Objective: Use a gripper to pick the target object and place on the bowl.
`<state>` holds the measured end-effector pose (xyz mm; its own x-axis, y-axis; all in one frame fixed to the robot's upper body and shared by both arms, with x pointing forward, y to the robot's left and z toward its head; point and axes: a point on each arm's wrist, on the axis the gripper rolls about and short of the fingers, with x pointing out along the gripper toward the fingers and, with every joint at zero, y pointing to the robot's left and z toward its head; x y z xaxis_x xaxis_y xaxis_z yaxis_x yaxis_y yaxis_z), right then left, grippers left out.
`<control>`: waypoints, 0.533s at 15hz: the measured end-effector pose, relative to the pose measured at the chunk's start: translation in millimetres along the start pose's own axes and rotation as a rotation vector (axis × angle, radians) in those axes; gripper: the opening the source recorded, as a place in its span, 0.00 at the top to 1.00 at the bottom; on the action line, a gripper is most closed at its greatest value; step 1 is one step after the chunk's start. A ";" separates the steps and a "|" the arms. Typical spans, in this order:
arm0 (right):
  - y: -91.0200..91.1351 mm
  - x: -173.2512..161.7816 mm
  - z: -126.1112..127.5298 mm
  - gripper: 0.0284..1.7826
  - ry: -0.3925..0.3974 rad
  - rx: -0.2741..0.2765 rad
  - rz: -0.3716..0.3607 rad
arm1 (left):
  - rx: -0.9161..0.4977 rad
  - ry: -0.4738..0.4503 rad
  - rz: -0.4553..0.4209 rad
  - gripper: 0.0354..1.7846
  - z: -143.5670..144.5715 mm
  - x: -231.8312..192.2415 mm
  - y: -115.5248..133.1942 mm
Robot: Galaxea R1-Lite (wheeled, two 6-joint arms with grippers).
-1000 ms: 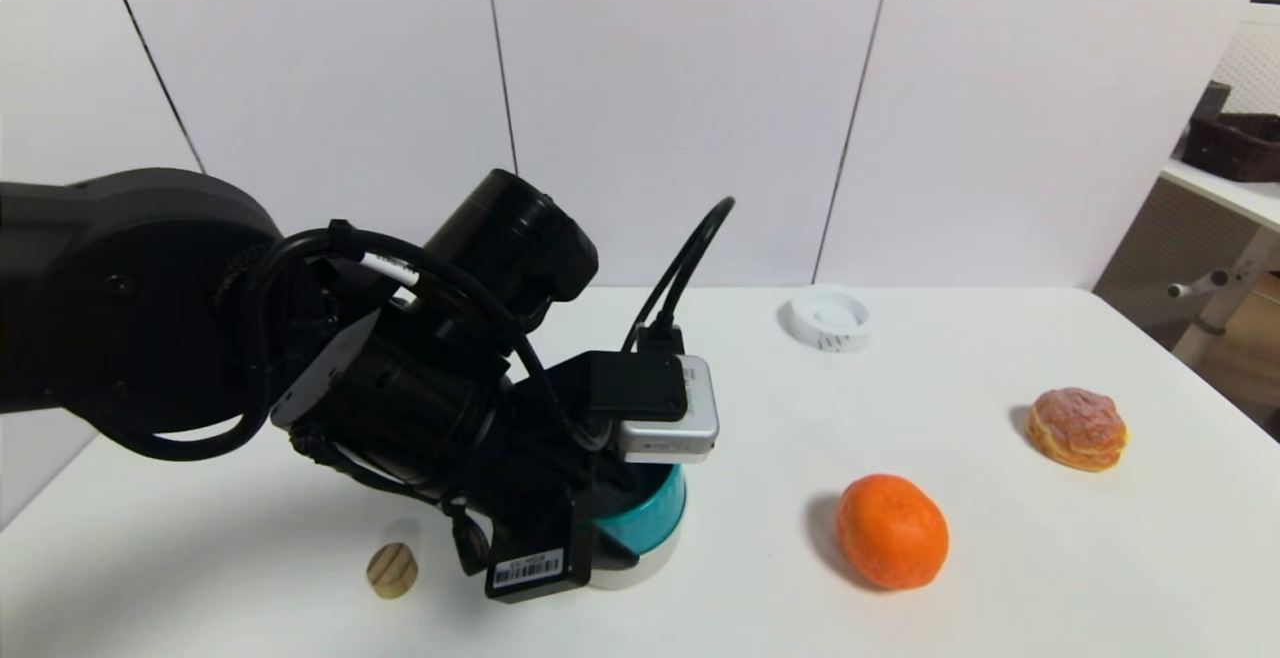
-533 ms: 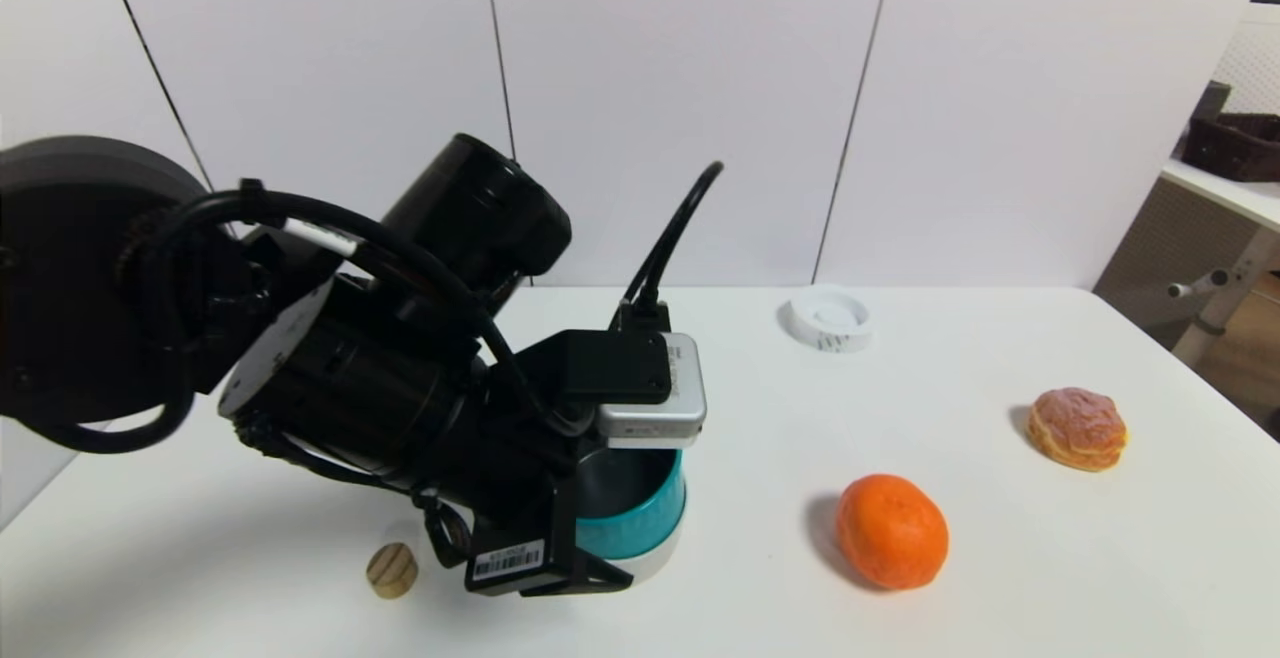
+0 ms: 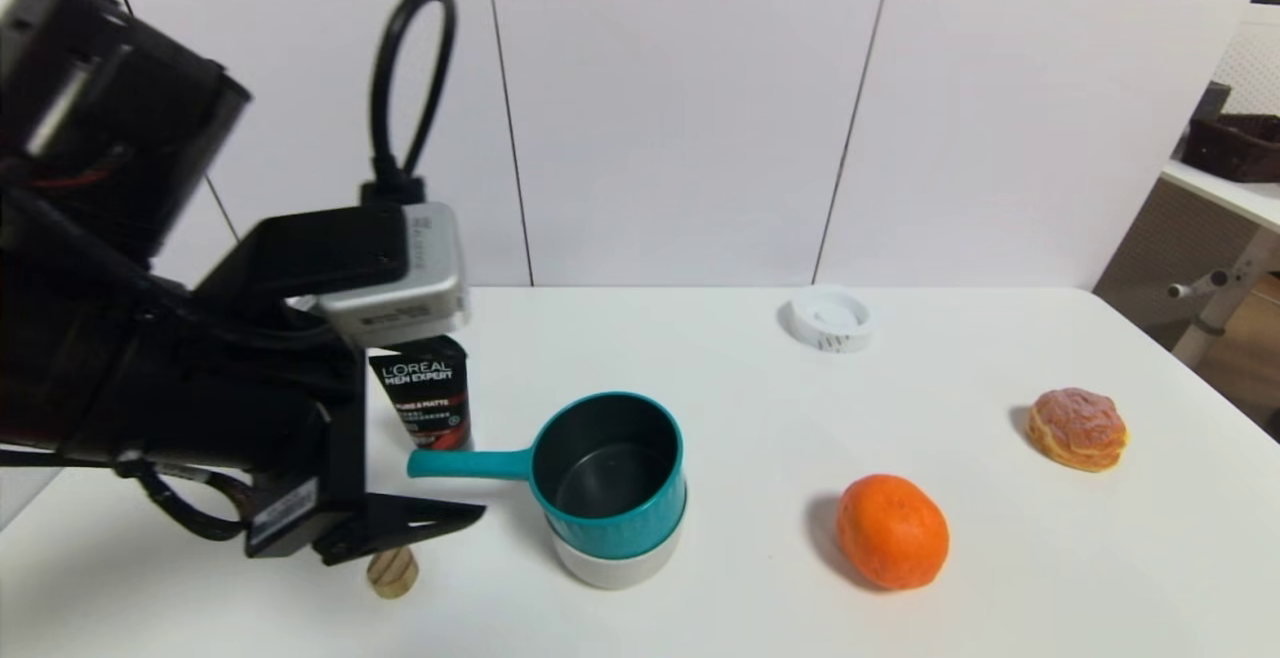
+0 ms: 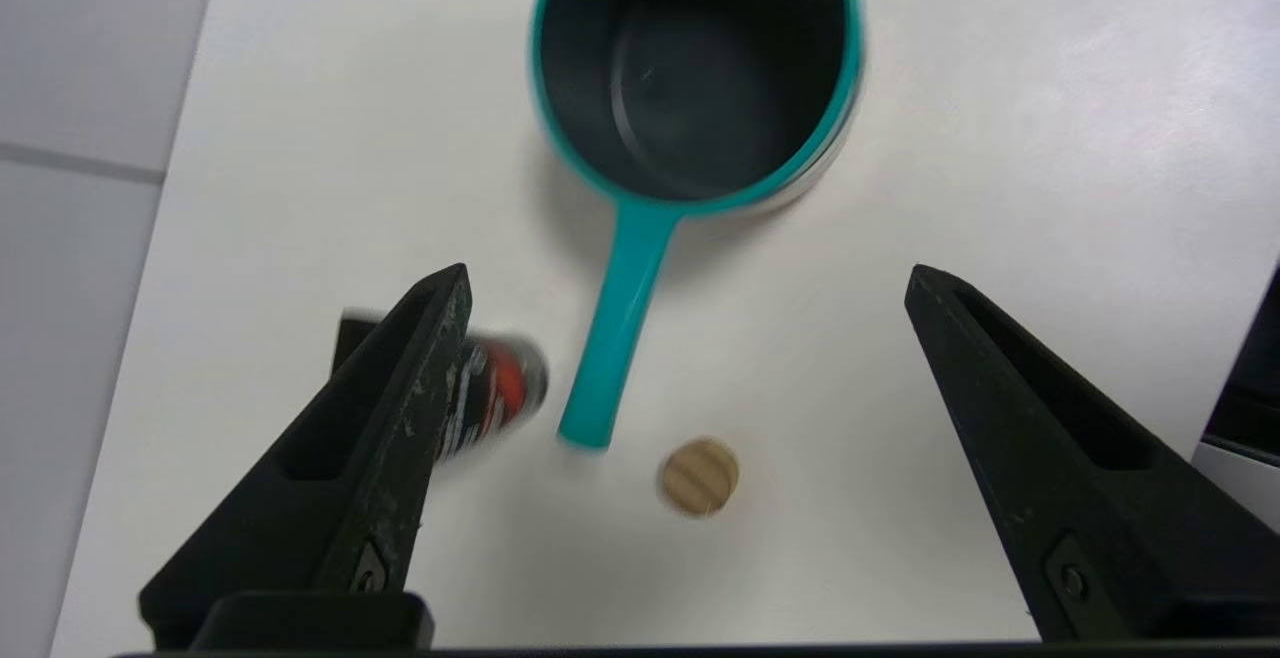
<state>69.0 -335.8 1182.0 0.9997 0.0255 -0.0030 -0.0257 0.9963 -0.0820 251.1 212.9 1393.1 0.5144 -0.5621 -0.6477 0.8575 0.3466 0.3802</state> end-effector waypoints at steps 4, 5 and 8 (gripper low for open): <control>0.0 0.0 0.0 0.04 0.000 0.000 0.000 | -0.114 -0.008 0.205 0.09 -41.1 -50.3 -3.5; 0.0 0.0 0.0 0.04 0.000 0.000 0.000 | -0.144 -0.018 0.277 0.08 -52.7 -62.7 -8.8; 0.0 0.0 0.0 0.04 0.000 0.000 0.000 | -0.243 -0.100 0.496 0.07 -81.0 -90.7 -36.4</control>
<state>69.0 -335.8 1182.0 0.9997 0.0251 -0.0034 -0.0253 0.9963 -0.0819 172.4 312.0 1384.6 0.8641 -0.3520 -0.3597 0.4916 0.7439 0.4528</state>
